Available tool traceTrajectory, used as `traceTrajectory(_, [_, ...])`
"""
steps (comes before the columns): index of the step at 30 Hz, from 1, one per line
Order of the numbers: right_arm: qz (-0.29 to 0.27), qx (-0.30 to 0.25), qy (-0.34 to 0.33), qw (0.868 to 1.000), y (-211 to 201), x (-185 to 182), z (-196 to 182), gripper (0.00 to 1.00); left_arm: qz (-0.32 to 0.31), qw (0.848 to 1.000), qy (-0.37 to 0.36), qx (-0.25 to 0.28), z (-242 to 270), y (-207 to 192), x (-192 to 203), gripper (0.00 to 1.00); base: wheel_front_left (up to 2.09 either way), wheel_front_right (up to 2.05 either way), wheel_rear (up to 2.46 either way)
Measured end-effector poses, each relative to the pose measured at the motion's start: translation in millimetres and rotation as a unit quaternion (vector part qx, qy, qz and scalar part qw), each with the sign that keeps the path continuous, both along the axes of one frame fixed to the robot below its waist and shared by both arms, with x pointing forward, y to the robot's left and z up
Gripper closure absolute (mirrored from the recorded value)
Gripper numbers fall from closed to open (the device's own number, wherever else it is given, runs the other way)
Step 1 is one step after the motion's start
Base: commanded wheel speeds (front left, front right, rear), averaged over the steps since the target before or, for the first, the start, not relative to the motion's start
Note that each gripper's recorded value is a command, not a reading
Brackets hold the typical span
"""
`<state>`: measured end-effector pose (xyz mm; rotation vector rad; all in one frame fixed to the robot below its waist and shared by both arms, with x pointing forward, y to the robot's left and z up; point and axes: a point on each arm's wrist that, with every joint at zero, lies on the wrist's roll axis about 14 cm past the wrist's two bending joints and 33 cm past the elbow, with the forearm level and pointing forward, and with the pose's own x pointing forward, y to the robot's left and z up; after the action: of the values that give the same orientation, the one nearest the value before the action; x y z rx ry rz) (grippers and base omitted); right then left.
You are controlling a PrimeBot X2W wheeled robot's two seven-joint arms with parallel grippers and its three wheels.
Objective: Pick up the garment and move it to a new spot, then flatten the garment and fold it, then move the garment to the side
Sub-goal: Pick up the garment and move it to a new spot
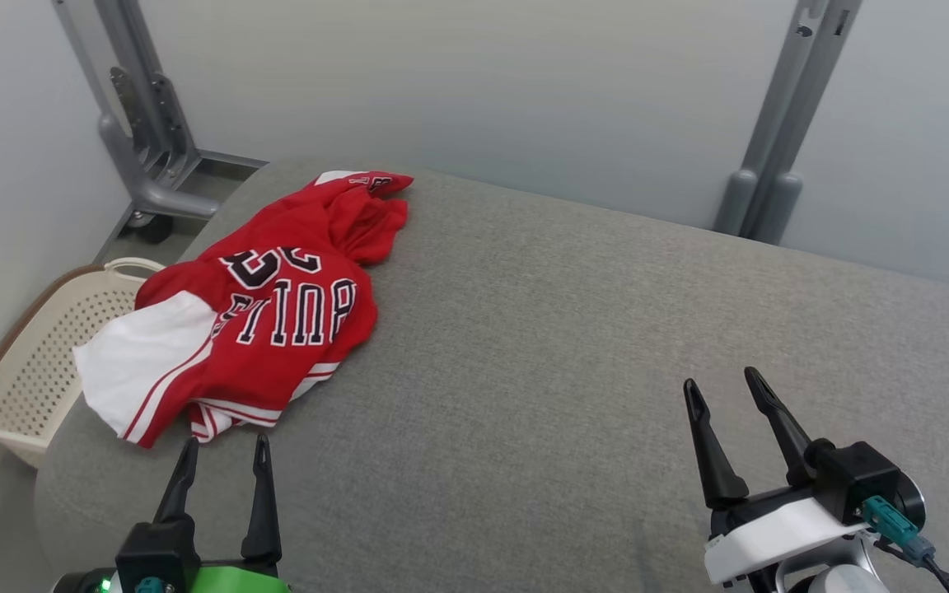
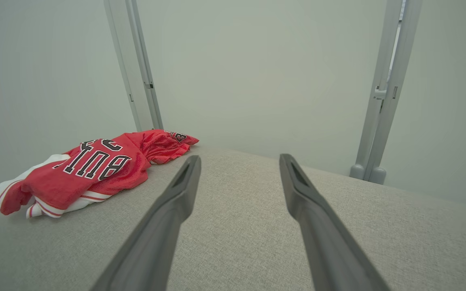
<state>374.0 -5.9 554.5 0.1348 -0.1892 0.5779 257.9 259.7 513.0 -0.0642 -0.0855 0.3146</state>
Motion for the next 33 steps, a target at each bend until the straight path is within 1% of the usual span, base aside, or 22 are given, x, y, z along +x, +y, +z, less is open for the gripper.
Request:
traceTrajectory(4, [0.027,-0.002,0.002,1.000,19,0,-2,0.00,0.027,1.000,0.005,-0.002,-4,12,-16,0.00,0.00,0.00,0.00])
traceTrajectory(7, [0.041,-0.002,0.005,0.999,28,-1,-3,0.00,0.040,0.999,0.009,-0.004,-5,18,-20,0.00,0.00,0.00,0.00])
traceTrajectory(10, [0.037,-0.001,0.009,0.999,25,1,-6,0.00,0.026,0.999,0.023,0.003,-8,17,-17,0.00,0.00,0.00,0.00])
traceTrajectory(12, [0.030,-0.002,0.012,0.999,21,2,-8,0.00,0.017,0.999,0.033,0.021,-5,22,-12,0.00,0.00,0.00,0.00])
traceTrajectory(16, [0.008,-0.004,0.014,1.000,7,7,-10,0.00,-0.008,0.997,0.033,0.067,20,37,10,0.00,0.00,0.00,0.00])
traceTrajectory(22, [-0.018,-0.007,0.020,1.000,-11,10,-15,0.00,-0.065,0.989,0.046,0.121,58,43,56,0.00,0.00,0.00,0.00])
traceTrajectory(26, [-0.034,-0.008,0.019,0.999,-22,12,-16,0.00,-0.091,0.984,0.078,0.130,65,44,85,0.00,0.00,0.00,0.00])
traceTrajectory(29, [-0.043,-0.011,0.020,0.999,-28,13,-18,0.00,-0.105,0.980,0.114,0.128,58,46,103,0.00,0.00,0.00,0.00])
traceTrajectory(31, [-0.051,-0.014,0.020,0.998,-33,15,-20,0.00,-0.114,0.977,0.138,0.114,47,44,113,0.00,0.00,0.00,0.00])
traceTrajectory(33, [-0.060,-0.017,0.020,0.998,-38,19,-21,0.00,-0.121,0.976,0.160,0.088,36,42,124,0.00,0.00,0.00,0.00])
